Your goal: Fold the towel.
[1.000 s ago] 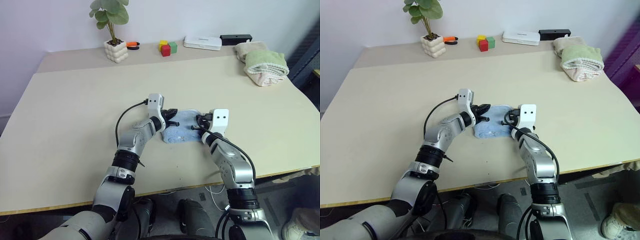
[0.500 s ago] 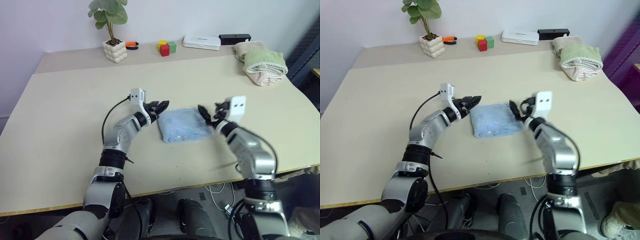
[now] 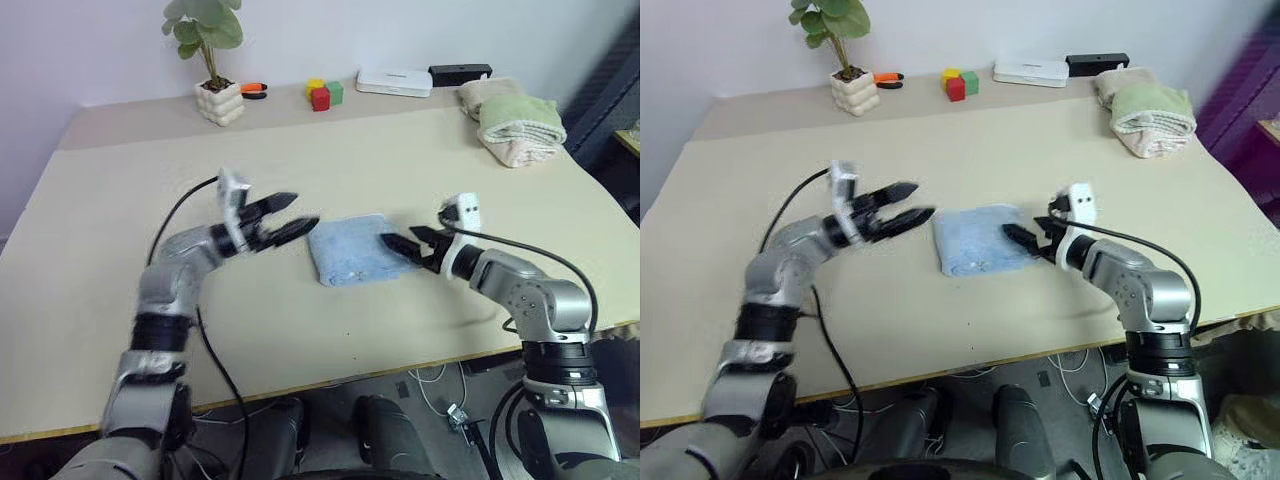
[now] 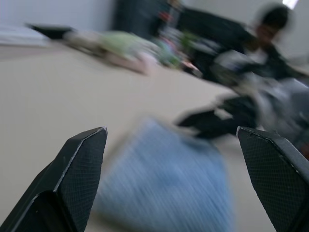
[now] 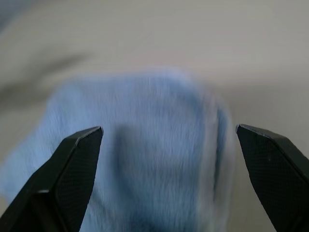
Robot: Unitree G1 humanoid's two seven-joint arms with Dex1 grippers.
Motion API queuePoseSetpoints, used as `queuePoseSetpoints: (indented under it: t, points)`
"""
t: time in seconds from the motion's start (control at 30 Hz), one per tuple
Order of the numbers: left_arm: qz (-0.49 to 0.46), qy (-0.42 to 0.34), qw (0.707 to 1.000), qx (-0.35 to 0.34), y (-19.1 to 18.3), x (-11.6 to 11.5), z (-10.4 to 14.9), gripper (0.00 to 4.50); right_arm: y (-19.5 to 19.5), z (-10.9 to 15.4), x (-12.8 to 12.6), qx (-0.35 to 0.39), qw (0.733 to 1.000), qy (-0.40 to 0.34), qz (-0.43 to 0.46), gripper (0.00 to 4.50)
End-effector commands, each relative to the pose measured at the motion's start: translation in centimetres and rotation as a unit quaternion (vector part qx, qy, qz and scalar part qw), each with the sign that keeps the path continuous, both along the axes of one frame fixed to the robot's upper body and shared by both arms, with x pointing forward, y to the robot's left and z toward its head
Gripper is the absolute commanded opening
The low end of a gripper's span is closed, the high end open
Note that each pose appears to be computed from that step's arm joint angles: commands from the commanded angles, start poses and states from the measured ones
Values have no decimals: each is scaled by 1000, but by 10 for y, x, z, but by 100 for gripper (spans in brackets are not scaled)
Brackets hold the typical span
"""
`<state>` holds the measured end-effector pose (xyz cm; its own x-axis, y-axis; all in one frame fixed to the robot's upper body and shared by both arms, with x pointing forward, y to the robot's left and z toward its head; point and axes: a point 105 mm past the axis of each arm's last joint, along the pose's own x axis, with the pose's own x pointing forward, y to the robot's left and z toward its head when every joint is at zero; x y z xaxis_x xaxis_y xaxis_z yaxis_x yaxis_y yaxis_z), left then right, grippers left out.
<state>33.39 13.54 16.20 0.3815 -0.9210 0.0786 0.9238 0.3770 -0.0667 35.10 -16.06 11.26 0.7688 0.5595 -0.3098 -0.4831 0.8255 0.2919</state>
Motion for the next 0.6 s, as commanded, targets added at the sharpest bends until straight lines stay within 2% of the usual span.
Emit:
queuePoseSetpoints:
  t: [0.03, 0.13, 0.3, 0.4, 0.6]
  points:
    - [-56, -16, 998, 8, 20, -23, 16, 441, 5, 2, 0, -12, 1000, 6, 12, 450]
    - [-77, 18, 996, 44, 33, -36, 6, 441, 15, 0, -1, -5, 999, 22, 30, 450]
    - [-53, 13, 997, 47, 37, -34, 6, 441, 41, -3, -9, 43, 994, 57, 82, 450]
    - [-46, 1, 998, 41, 31, -33, 8, 450, 52, -8, -9, 70, 990, 81, 91, 360]
    - [-41, -5, 998, 36, 24, -33, 8, 450, 59, 9, -2, 166, 978, 89, 84, 51]
